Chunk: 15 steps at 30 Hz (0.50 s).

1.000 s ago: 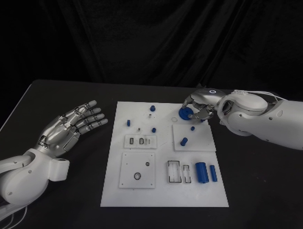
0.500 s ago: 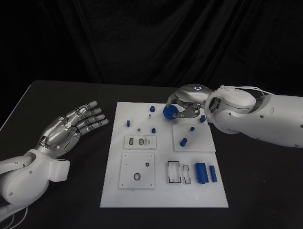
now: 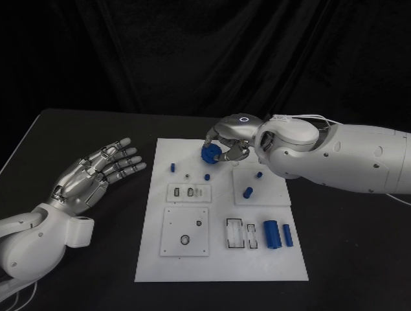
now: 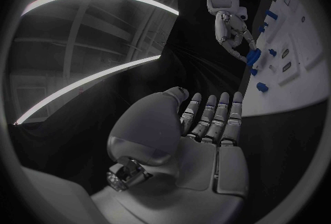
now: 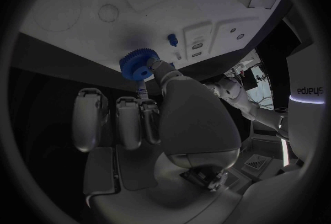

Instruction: Assemble the parts on the task board

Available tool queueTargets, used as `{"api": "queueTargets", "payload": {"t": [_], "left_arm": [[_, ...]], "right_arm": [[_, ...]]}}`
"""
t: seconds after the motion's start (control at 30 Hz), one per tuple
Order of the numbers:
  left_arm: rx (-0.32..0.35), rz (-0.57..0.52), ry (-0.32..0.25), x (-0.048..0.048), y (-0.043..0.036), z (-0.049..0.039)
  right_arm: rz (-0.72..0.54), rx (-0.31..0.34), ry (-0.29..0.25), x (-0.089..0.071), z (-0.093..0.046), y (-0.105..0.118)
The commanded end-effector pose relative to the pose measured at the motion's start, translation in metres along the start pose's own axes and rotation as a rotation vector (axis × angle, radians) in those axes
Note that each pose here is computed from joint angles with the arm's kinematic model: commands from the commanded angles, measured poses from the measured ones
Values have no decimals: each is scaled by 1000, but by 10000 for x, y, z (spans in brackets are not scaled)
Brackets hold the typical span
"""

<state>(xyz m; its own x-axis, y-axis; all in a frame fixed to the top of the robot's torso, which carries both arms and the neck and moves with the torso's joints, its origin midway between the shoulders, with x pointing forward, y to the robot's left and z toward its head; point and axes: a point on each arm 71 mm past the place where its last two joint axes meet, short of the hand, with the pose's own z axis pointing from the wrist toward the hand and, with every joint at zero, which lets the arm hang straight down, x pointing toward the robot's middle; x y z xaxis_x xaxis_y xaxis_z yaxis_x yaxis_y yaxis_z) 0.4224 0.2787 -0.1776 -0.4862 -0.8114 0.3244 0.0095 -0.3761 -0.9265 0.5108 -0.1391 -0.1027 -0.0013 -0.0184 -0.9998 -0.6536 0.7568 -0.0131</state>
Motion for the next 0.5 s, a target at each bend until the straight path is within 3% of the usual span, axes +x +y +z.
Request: {"api": "queueTargets", "payload": {"t": [0.03,0.5], "left_arm": [[198,-16,15,22,-139,2],[195,-19,20,26,-122,24]], "right_arm": [[-11,-23,4,6,54,40],[-11,-40,45,127,200,118]]}}
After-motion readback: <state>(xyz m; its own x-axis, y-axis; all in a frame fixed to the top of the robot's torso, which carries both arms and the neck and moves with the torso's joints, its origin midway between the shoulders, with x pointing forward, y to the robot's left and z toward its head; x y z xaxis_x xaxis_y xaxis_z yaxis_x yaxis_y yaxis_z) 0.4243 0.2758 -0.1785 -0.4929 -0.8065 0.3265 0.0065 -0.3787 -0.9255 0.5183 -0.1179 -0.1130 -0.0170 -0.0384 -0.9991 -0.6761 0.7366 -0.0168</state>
